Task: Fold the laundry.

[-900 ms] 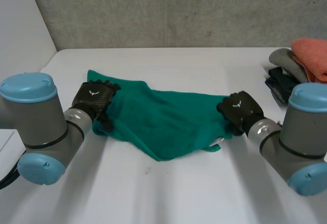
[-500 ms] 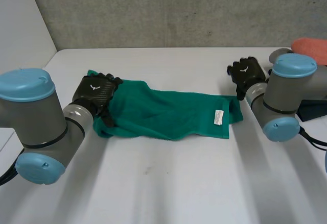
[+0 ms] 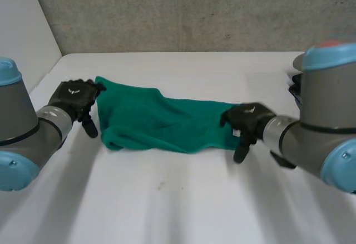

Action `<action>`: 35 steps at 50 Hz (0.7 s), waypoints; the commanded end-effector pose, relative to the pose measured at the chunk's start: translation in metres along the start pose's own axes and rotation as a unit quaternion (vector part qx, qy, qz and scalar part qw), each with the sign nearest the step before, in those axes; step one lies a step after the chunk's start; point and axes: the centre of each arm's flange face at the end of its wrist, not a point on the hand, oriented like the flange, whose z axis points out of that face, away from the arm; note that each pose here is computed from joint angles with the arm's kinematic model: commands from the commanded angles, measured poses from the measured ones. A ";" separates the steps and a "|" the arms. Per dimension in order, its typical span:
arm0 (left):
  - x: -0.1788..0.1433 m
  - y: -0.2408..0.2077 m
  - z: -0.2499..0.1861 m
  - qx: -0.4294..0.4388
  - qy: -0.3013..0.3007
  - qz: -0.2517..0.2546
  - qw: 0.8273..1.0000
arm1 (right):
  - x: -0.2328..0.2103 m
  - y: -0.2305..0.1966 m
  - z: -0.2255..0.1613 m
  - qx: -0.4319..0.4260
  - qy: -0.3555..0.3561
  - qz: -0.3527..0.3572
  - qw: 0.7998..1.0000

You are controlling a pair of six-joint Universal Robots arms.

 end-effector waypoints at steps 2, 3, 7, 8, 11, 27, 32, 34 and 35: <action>-0.003 0.028 0.012 -0.081 0.025 0.026 0.996 | -0.018 0.027 0.041 0.037 0.005 -0.032 0.999; -0.003 0.032 0.014 -0.093 0.030 0.028 0.995 | -0.020 0.029 0.050 0.052 0.010 -0.044 0.998; 0.001 0.038 0.019 -0.109 0.053 0.025 0.992 | -0.023 0.031 0.067 0.086 0.024 -0.071 0.993; 0.002 0.038 0.020 -0.111 0.056 0.024 0.992 | -0.023 0.032 0.071 0.093 0.027 -0.075 0.993; 0.006 0.042 0.026 -0.117 0.066 0.021 0.991 | -0.024 0.031 0.081 0.114 0.035 -0.090 0.989; 0.018 0.047 0.043 -0.144 0.073 -0.004 0.987 | -0.022 0.025 0.117 0.168 0.073 -0.118 0.976; 0.025 0.043 0.046 -0.137 0.073 -0.022 0.988 | -0.017 0.024 0.125 0.164 0.085 -0.111 0.977; 0.027 0.042 0.050 -0.134 0.071 -0.029 0.988 | -0.015 0.025 0.129 0.161 0.086 -0.105 0.978; 0.027 0.042 0.052 -0.135 0.068 -0.031 0.988 | -0.015 0.026 0.131 0.160 0.085 -0.103 0.978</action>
